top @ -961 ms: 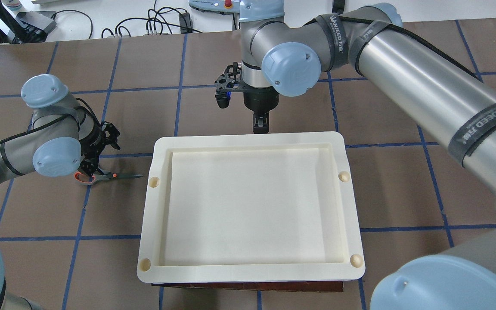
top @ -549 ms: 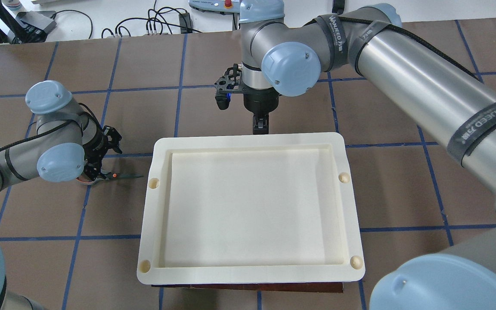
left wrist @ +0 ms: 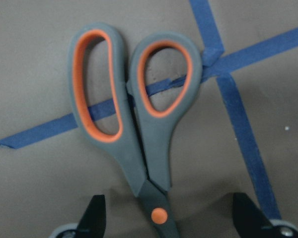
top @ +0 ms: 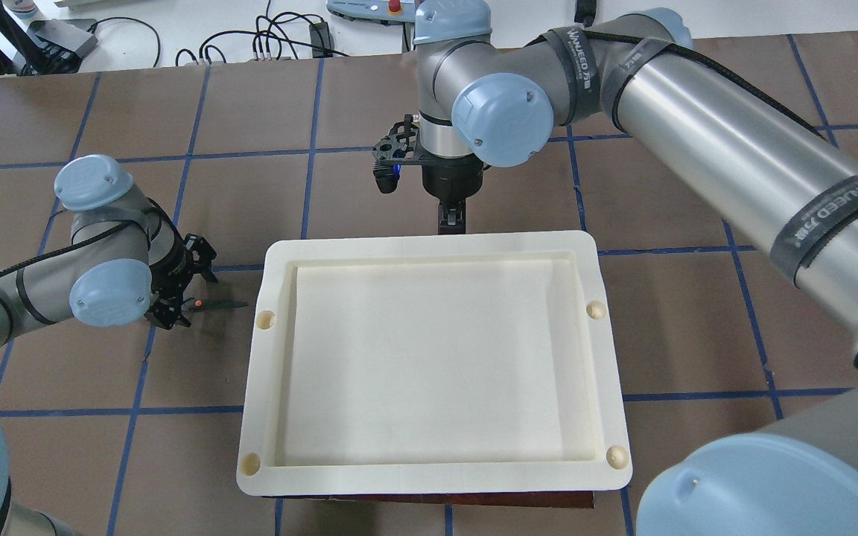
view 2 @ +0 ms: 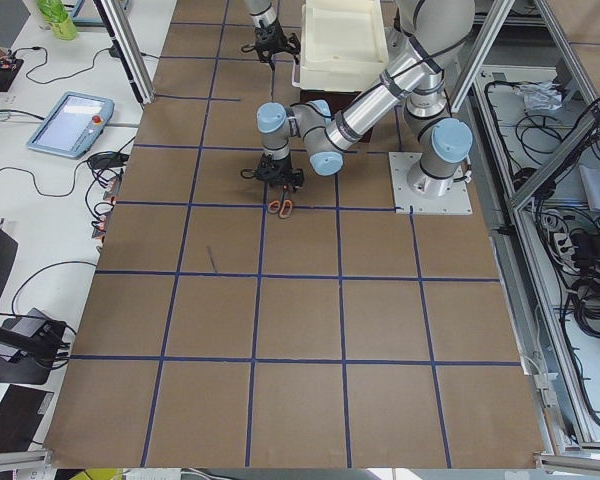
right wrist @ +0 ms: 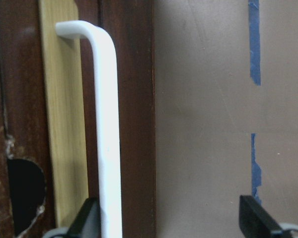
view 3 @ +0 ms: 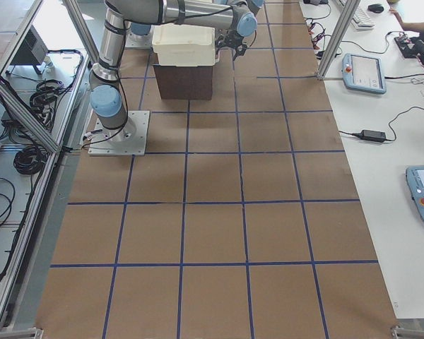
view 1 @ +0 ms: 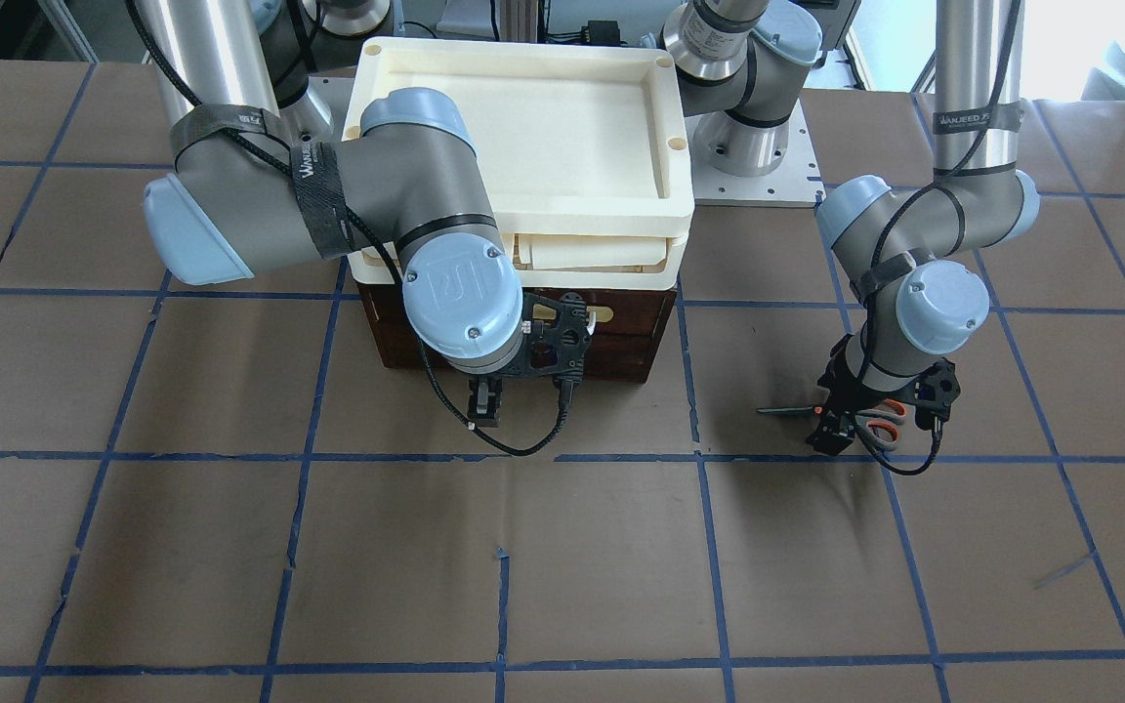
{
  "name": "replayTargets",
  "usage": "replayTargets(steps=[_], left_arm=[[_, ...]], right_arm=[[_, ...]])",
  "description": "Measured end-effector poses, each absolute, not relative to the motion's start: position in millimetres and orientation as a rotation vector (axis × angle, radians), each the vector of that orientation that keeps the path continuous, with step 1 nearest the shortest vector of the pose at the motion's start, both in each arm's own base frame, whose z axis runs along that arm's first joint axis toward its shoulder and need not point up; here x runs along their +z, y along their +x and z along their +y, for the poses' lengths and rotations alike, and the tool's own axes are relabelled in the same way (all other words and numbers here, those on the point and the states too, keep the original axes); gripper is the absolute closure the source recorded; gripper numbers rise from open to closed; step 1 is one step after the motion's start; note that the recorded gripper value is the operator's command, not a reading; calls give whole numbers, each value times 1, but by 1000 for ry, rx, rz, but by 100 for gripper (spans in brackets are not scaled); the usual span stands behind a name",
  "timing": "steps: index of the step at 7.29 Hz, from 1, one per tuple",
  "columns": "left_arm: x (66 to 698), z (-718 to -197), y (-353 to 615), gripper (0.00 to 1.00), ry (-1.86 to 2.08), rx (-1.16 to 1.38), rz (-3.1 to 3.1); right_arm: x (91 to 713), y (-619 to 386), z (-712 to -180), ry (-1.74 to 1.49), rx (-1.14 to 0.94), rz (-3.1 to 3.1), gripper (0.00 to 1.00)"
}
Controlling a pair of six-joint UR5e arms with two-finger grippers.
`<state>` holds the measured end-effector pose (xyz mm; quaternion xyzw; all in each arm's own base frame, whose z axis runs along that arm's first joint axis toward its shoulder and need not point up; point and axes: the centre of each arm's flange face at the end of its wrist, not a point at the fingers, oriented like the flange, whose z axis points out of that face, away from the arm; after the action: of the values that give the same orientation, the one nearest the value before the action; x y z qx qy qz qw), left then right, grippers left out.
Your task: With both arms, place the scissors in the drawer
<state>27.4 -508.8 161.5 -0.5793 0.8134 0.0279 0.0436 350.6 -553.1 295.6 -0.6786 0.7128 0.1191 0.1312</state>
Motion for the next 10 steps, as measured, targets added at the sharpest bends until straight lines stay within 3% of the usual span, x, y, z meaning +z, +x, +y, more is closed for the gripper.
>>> replayTargets(steps=[3, 4, 6, 10], left_arm=[[163, -510, 28, 62, -1771, 80, 2492], [164, -511, 27, 78, -1772, 80, 2495], [165, -512, 27, 84, -1778, 78, 2503], [201, -533, 33, 84, -1772, -44, 2538]], right_arm=[[291, 355, -562, -1971, 335, 2057, 1], [290, 356, -564, -1967, 332, 2054, 1], [288, 357, -566, -1963, 333, 2051, 1], [287, 356, -565, -1960, 342, 2047, 0]])
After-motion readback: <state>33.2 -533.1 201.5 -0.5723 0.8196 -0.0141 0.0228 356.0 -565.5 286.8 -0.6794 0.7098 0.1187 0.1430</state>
